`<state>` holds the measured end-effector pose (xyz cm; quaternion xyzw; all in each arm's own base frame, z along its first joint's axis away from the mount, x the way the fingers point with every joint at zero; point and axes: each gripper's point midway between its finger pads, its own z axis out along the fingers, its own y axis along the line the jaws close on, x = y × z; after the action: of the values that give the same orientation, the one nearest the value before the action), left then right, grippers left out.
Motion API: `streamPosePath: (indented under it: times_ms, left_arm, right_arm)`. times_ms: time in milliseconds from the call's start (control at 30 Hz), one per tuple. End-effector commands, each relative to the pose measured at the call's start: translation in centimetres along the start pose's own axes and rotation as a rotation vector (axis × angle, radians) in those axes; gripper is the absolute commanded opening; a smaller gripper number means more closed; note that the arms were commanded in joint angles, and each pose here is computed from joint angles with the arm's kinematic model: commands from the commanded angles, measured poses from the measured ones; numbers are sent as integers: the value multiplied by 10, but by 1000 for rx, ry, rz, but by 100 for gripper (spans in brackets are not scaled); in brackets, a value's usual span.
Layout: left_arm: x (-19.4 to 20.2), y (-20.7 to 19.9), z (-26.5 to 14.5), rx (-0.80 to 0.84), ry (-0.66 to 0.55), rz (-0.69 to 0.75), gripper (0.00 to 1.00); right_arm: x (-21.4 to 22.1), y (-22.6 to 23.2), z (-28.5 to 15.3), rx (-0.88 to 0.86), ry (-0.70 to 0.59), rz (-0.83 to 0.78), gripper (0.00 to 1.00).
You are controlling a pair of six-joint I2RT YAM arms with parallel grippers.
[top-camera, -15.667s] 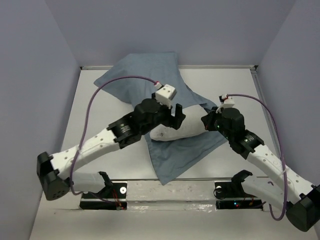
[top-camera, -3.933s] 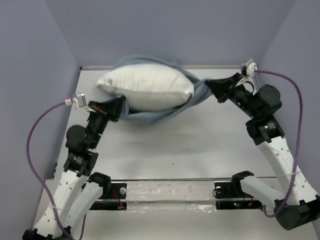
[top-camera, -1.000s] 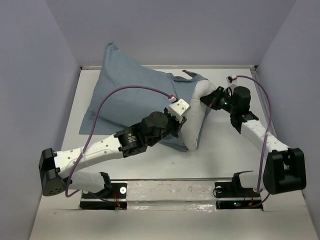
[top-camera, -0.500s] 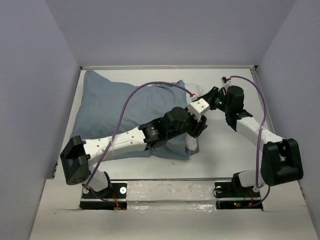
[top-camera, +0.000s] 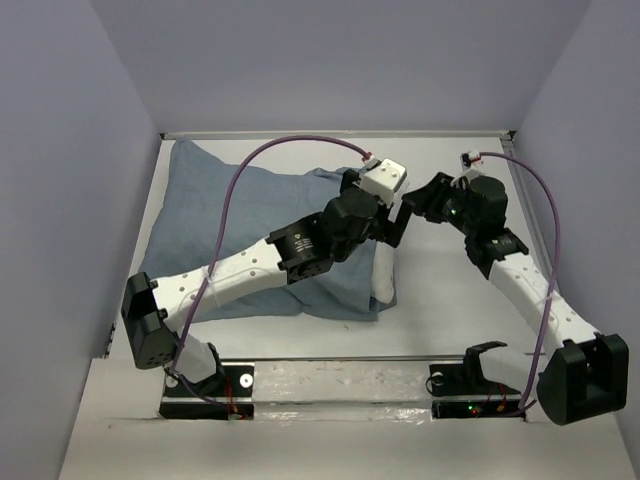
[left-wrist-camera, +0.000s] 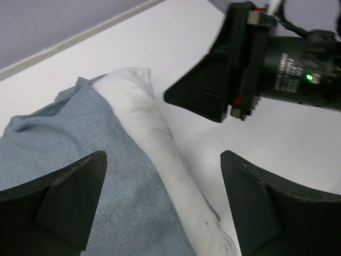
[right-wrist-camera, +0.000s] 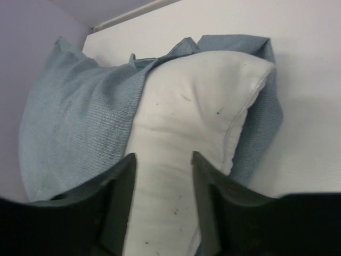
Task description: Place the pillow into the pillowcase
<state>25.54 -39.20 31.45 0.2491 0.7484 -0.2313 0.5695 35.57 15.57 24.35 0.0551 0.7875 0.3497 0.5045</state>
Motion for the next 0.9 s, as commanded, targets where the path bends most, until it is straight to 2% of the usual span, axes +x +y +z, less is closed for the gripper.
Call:
streamPosePath:
  times_ms: [0, 133, 267, 333, 367, 400, 433, 467, 500, 567, 667, 733, 767, 867]
  left_arm:
    - [18, 31, 20, -208, 86, 102, 99]
    - [32, 42, 50, -317, 126, 169, 99]
    - [58, 61, 81, -377, 223, 217, 99]
    - [78, 69, 97, -391, 273, 246, 99]
    - [84, 72, 100, -407, 284, 260, 95]
    - [89, 76, 103, -424, 289, 268, 80]
    - [99, 84, 105, -448, 311, 315, 27]
    - [96, 88, 106, -470, 285, 318, 4]
    - [95, 96, 99, -497, 280, 325, 0]
    - [87, 101, 91, -498, 251, 298, 0]
    - [46, 97, 64, -412, 78, 138, 0]
    - [25, 84, 45, -267, -15, -2, 0]
    - [18, 85, 38, -247, -37, -30, 0]
    - [10, 86, 16, -205, -91, -92, 0]
  right_arm:
    - [2, -46, -19, 212, -68, -7, 29]
    - [7, -64, -33, 290, -97, -14, 10]
    - [13, -70, -45, 313, -97, -17, 9]
    - [17, -69, -47, 301, -90, -21, 15]
    - [22, -71, -46, 301, -75, -18, 18]
    - [25, -72, -44, 298, -59, -18, 22]
    - [30, -70, -41, 276, -35, -28, 28]
    - [34, -68, -38, 254, -12, -36, 30]
    - [42, -63, -30, 206, 37, -36, 32]
    - [48, -56, -23, 149, 75, -46, 33]
    - [52, -42, -9, 55, 81, -29, 33]
    - [61, -42, 1, 58, 102, -8, 33]
    - [63, -42, 4, 63, 104, -2, 33]
    - [72, -40, 12, 49, 114, 21, 24]
